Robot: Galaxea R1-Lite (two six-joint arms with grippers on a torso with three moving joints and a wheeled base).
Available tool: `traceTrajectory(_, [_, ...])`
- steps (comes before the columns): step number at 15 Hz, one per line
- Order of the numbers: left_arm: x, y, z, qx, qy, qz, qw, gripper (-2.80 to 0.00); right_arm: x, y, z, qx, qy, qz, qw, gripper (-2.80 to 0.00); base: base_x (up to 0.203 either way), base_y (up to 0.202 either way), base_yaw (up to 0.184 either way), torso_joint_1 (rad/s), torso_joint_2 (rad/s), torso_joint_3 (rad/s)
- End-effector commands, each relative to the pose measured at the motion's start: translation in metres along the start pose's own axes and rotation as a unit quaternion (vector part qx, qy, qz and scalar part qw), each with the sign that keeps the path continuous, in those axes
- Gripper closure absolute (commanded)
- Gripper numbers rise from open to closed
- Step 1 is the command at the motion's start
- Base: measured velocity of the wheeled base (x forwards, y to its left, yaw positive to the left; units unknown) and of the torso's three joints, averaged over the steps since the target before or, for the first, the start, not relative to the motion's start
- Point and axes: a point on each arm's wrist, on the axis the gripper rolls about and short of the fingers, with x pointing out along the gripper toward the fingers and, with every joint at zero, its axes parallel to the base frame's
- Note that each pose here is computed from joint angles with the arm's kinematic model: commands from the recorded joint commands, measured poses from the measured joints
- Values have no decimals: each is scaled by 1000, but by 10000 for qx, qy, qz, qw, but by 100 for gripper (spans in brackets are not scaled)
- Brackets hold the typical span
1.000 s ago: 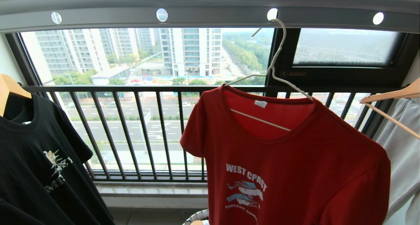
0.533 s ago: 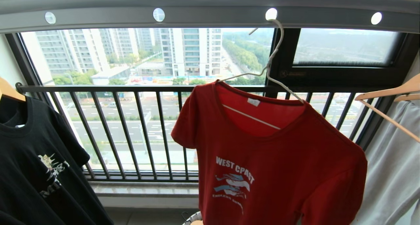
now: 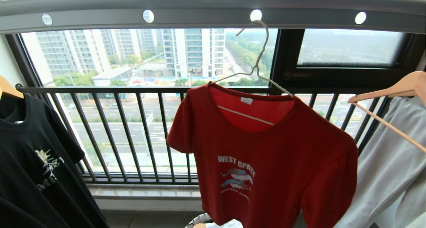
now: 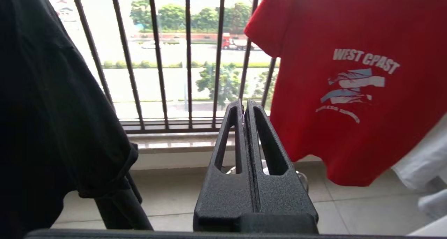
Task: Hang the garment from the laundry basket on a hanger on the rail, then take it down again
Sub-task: Take the clothes off the clothes rack
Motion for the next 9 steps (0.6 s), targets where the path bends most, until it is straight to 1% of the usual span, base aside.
traceTrajectory(1, [18, 10, -30, 341, -235, 735, 9964, 0, 16, 1, -22, -299, -354, 69, 9989, 0, 0, 0, 0, 0, 0, 0])
traceTrajectory(2, [26, 13, -40, 555, -291, 867, 9943, 0, 19, 2, -24, -423, -559, 124, 9975, 0, 0, 0, 0, 0, 0, 0])
traceTrajectory(3, [33, 16, -51, 779, -305, 950, 9920, 0, 19, 2, -26, -529, -521, 177, 9971, 0, 0, 0, 0, 0, 0, 0])
traceTrajectory(4, [39, 18, -61, 1038, -315, 1005, 9890, 0, 20, 2, -29, -600, -360, 236, 9973, 0, 0, 0, 0, 0, 0, 0])
traceTrajectory(5, [43, 19, -66, 1277, -455, 1024, 9855, 0, 20, 2, -29, -600, -367, 245, 9972, 0, 0, 0, 0, 0, 0, 0])
traceTrajectory(6, [43, 20, -66, 1376, -489, 1021, 9840, 0, 20, 2, -29, -537, -359, 247, 9976, 0, 0, 0, 0, 0, 0, 0])
traceTrajectory(7, [43, 20, -69, 1388, -386, 985, 9847, 0, 20, 2, -29, -387, -354, 251, 9983, 0, 0, 0, 0, 0, 0, 0])
traceTrajectory(8, [44, 20, -72, 1359, -239, 878, 9865, 0, 20, 2, -29, -280, -358, 243, 9987, 0, 0, 0, 0, 0, 0, 0])
traceTrajectory(9, [44, 20, -76, 1307, 4, 768, 9884, 0, 20, 2, -29, -231, -357, 235, 9988, 0, 0, 0, 0, 0, 0, 0])
